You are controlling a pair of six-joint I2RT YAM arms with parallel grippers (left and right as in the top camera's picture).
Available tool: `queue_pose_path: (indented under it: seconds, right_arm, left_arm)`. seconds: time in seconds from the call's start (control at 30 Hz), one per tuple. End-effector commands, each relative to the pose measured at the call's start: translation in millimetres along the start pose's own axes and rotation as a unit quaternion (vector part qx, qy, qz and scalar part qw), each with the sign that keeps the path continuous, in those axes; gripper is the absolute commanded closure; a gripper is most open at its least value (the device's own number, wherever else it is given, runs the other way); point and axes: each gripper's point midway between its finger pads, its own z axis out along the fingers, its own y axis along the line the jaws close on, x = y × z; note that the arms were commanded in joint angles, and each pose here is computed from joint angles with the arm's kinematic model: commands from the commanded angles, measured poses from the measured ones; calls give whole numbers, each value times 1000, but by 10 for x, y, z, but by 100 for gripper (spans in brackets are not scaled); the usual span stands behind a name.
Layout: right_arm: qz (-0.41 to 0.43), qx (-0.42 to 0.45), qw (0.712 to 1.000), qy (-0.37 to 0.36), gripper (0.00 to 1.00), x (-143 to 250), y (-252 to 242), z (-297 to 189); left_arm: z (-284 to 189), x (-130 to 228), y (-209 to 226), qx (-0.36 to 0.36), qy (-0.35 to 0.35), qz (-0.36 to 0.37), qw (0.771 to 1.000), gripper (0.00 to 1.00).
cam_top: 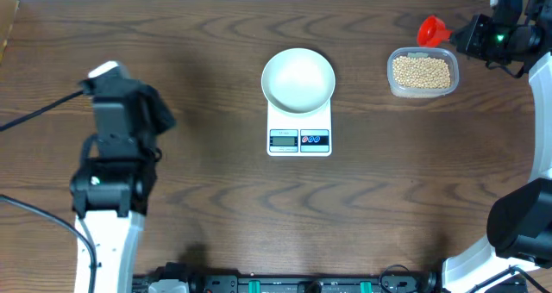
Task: Scoop item into bowl and weigh 50g on scale
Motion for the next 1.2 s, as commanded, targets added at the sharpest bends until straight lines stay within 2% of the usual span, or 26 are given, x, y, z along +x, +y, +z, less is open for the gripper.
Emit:
queue_pose_path:
  seconds: [0.0, 0.13, 0.33, 0.43, 0.6, 0.77, 1.17]
  right_arm:
    - [-10, 14, 1000, -16, 99, -80, -24, -98]
    - [-11, 40, 999, -21, 99, -104, -114, -104]
    - [-11, 55, 998, -39, 99, -192, -161, -114]
    - [-10, 54, 997, -46, 99, -227, -155, -116]
    - [-4, 56, 998, -32, 99, -152, -166, -111]
    - [4, 58, 998, -13, 99, -55, -179, -108]
    - [22, 60, 997, 31, 99, 170, -190, -114]
  left_arm:
    - [227, -7, 197, -43, 14, -60, 997, 92]
    - [485, 55, 71, -26, 35, -61, 997, 93]
    - [845, 121, -415, 78, 66, -66, 993, 92]
    - [896, 222, -603, 107, 83, -57, 989, 92]
    - [783, 478, -906, 138, 116, -21, 983, 93]
    - [555, 881, -1291, 182, 165, 29, 969, 93]
    - [133, 1528, -1669, 224, 226, 133, 939, 93]
